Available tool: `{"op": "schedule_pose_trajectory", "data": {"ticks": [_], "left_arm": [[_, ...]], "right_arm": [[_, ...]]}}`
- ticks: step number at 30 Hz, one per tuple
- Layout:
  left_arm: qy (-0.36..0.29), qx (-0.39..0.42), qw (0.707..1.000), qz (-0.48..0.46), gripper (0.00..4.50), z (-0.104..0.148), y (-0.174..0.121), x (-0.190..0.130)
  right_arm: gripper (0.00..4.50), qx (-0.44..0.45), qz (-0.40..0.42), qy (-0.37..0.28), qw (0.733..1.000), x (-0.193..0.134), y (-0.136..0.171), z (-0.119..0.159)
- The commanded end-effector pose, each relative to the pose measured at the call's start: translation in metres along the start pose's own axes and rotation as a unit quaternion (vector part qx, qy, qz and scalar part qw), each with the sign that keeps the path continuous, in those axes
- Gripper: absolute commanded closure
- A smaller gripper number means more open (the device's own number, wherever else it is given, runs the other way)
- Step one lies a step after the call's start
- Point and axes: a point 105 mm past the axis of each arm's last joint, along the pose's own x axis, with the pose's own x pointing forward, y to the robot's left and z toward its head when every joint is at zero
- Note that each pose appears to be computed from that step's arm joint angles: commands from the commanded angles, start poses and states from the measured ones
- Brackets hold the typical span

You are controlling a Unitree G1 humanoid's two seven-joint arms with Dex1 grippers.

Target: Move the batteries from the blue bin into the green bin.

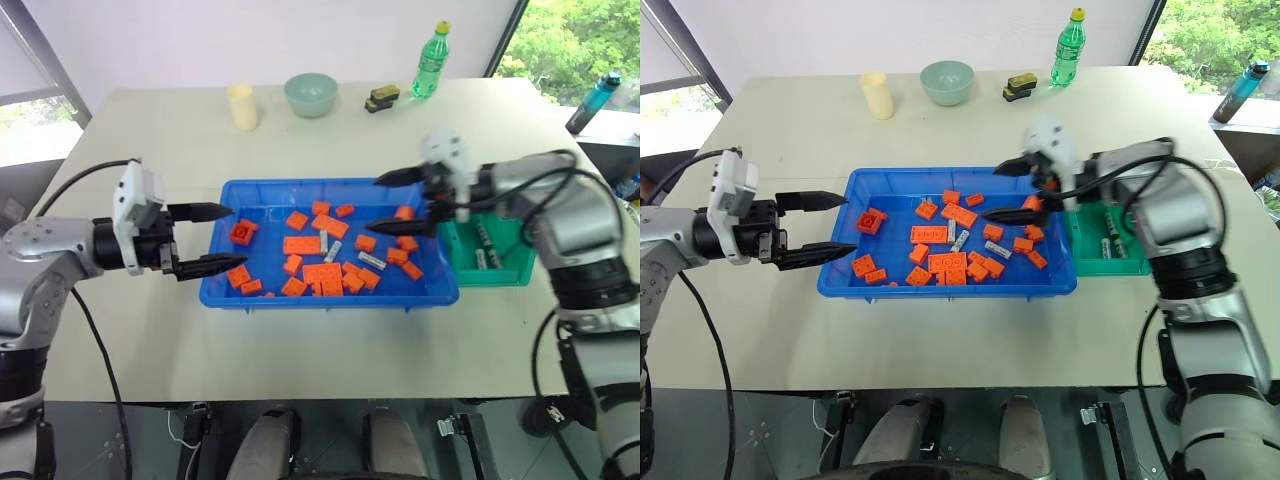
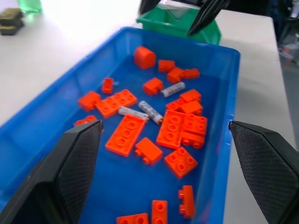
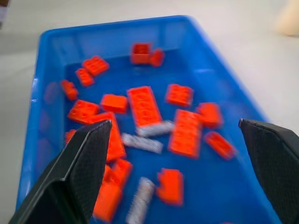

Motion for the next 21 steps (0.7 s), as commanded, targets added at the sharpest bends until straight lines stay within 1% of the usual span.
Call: {"op": "schedule_pose_trajectory", "data": {"ticks": [1, 5, 10, 15, 21], "left_arm": [[0.005, 0.024, 1.000, -0.018, 0.00, 0.007, -0.009, 0.002], [0.011, 0.021, 0.999, -0.031, 0.00, 0.003, -0.017, 0.003], [0.015, 0.022, 0.999, -0.028, 0.00, 0.001, -0.018, 0.004], [0.012, 0.023, 0.999, -0.021, 0.00, 0.001, -0.019, 0.005], [0.012, 0.022, 1.000, -0.012, 0.00, 0.001, -0.019, 0.004]], "right_arm": [[0.04, -0.027, 0.001, 0.014, 1.000, 0.025, -0.001, 0.009], [0.04, -0.020, 0.023, 0.047, 0.998, 0.062, 0.002, -0.002], [0.04, -0.009, 0.055, 0.073, 0.996, 0.090, 0.009, -0.012], [0.04, -0.013, 0.071, 0.091, 0.993, 0.102, 0.009, -0.021], [0.04, -0.016, 0.071, 0.109, 0.991, 0.101, -0.001, -0.028]]}}
